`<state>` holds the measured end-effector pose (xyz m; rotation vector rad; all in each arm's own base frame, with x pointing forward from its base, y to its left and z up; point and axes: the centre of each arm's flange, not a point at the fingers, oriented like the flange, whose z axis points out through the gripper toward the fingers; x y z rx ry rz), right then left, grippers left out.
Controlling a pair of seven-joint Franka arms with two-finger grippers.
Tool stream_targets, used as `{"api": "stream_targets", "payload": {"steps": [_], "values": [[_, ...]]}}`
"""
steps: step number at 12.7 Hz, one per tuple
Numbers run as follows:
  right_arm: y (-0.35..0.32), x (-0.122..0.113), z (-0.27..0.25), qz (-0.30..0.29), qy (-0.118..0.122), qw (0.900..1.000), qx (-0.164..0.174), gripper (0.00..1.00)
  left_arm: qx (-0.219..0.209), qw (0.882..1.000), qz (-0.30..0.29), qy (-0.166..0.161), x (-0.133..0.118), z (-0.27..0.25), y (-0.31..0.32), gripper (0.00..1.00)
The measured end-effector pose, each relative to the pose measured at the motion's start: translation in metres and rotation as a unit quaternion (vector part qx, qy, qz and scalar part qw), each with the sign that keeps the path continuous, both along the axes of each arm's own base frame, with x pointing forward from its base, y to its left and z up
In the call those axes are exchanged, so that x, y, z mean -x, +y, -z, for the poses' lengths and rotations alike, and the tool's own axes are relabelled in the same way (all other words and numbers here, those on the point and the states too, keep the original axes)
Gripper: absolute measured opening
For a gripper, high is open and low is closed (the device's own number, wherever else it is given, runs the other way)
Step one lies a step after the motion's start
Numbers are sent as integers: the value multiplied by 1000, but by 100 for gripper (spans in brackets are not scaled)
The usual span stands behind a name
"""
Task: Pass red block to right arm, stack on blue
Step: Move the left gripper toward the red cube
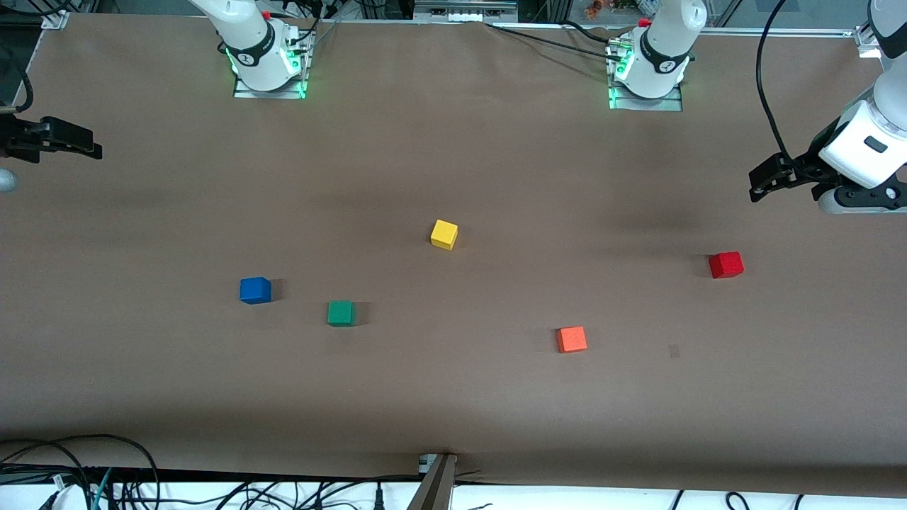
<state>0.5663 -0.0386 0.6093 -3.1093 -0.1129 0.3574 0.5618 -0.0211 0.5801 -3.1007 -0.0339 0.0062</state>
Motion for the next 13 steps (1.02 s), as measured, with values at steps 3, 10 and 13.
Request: {"api": "stream_targets", "payload": {"steps": [3, 10, 13], "values": [[0, -1, 2, 0, 1, 1000, 0, 100, 0, 1000, 1, 0, 0, 0, -1, 100], [0, -2, 2, 0, 0, 1000, 0, 100, -1, 1000, 2, 16, 3, 8, -3, 100], [0, -2, 2, 0, 0, 1000, 0, 100, -1, 1000, 2, 20, 3, 10, -3, 100]]}}
